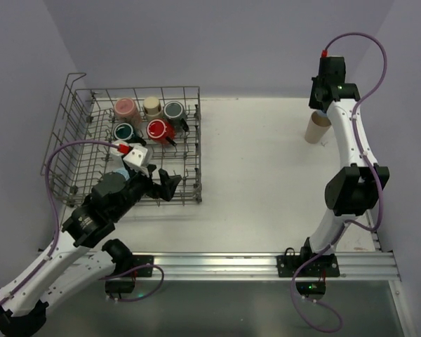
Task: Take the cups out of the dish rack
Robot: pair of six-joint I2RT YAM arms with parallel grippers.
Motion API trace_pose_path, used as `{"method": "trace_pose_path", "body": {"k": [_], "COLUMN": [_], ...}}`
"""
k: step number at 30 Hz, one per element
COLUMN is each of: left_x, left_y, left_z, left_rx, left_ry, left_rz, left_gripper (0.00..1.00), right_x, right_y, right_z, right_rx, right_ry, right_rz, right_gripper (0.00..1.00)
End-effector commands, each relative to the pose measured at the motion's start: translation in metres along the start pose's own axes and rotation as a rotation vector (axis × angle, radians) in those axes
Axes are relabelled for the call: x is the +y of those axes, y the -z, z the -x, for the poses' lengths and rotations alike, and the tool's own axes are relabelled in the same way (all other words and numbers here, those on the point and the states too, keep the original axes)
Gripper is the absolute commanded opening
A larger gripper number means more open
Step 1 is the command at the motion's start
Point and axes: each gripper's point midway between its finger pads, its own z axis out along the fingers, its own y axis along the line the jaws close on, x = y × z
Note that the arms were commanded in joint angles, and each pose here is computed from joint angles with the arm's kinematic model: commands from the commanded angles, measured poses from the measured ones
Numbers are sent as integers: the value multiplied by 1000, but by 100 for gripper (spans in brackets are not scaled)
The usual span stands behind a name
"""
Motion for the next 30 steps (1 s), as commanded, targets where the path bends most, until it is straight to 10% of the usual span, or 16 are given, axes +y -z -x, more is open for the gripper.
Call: {"method": "trace_pose_path", "body": {"k": [1,30], "left_x": [1,2], "left_y": [-2,-15], "left_z": [5,-7], "left_rx": [-26,23], "left_ry": [-27,-40], "left_rz": [12,33], "left_gripper": [100,100], "right_x": [-13,0], "right_y": [-2,-53], "right_z": [24,-5], "right_rx": [-42,74], "right_ry": [1,28], "right_rz": [-19,45], "right_gripper": [0,0]}}
